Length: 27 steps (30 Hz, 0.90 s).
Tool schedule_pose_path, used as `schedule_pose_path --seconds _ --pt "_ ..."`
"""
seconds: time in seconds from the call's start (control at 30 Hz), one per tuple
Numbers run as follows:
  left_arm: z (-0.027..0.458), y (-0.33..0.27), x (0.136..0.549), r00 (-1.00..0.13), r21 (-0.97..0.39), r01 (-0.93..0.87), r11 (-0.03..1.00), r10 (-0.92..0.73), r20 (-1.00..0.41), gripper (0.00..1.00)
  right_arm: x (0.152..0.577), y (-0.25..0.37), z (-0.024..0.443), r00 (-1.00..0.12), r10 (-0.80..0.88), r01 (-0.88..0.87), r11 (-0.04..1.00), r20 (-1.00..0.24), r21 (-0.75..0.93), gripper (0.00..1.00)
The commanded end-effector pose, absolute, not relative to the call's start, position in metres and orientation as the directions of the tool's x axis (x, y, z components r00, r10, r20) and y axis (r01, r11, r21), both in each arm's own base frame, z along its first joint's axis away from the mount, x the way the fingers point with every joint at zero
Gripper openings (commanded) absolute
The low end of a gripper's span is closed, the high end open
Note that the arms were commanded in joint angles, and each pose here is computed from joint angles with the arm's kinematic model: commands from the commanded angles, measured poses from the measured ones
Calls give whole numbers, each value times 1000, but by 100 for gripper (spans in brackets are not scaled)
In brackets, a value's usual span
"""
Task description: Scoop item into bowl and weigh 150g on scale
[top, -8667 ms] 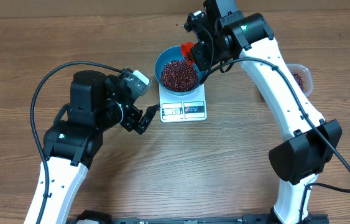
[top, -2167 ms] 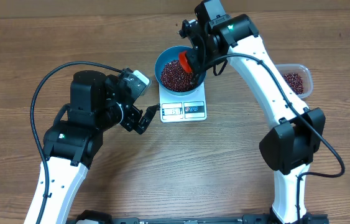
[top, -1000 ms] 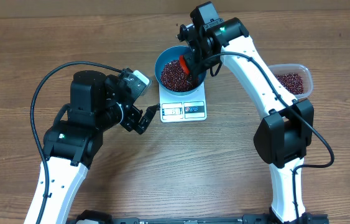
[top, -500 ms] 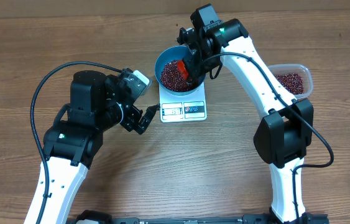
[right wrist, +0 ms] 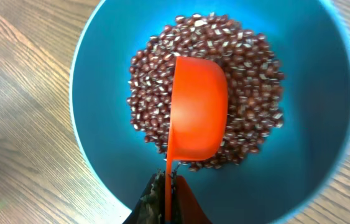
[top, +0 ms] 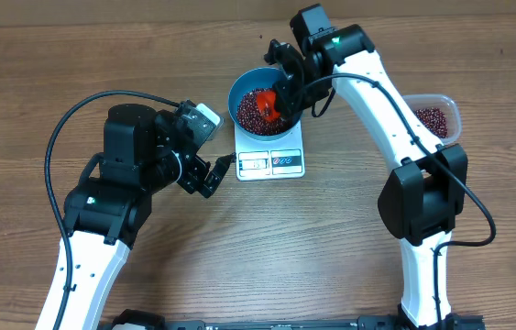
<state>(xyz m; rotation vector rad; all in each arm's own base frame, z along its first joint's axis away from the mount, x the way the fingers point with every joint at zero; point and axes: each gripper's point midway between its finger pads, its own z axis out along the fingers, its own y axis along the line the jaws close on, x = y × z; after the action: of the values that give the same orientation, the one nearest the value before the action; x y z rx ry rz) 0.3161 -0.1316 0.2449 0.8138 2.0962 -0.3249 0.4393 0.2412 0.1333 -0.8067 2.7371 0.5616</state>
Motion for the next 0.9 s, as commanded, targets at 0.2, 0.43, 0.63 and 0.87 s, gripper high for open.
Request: schedule_pose_path --seconds 0.2,0.43,0.63,0.87 --pt "244 -132 316 -444 37 651 758 420 -792 100 440 239 212 -768 -433 -595 756 -472 274 4" --pt "244 -132 316 -444 37 651 758 420 -792 99 437 238 225 -755 -429 -602 753 -497 266 4" --pt "244 -132 316 -444 37 651 758 420 -792 100 435 237 235 -744 -425 -608 751 -515 258 4" --pt "244 -132 316 -444 37 651 758 420 -792 100 440 228 227 -734 -470 -582 808 -490 97 4"
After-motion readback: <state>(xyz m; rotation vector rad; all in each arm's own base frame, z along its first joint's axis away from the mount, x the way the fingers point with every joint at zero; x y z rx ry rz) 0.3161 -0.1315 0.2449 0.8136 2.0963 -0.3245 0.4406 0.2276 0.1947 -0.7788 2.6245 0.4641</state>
